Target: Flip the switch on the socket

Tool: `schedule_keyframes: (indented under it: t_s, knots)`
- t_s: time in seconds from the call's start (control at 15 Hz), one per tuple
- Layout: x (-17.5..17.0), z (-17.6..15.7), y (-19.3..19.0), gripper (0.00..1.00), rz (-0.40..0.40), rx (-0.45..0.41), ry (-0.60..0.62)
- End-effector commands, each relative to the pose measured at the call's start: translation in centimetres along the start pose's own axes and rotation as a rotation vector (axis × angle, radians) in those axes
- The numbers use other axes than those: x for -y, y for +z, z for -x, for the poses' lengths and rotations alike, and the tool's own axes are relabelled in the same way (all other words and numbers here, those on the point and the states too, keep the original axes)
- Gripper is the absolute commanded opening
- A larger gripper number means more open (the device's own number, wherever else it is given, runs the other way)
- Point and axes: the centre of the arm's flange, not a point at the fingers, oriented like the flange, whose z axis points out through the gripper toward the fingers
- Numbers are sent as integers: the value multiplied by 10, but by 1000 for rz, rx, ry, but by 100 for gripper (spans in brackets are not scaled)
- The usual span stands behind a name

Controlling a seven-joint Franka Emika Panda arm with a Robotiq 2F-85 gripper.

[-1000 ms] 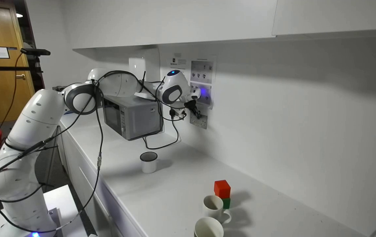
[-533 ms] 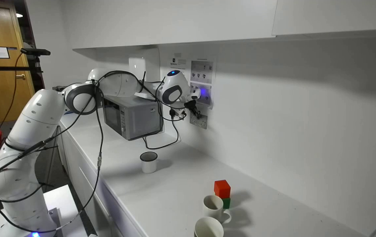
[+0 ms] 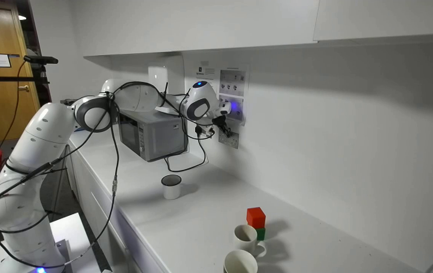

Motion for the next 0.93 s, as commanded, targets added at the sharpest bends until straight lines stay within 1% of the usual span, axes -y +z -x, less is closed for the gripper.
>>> schedule_keyframes:
  t_s: [0.0, 0.33, 0.53, 0.87]
  knots:
    - [2, -6, 17, 0, -30, 1, -17]
    - [2, 2, 35, 0, -33, 31, -17]
    - [2, 6, 36, 0, -33, 40, -23]
    - [-7, 25, 5, 0, -53, 35, -32]
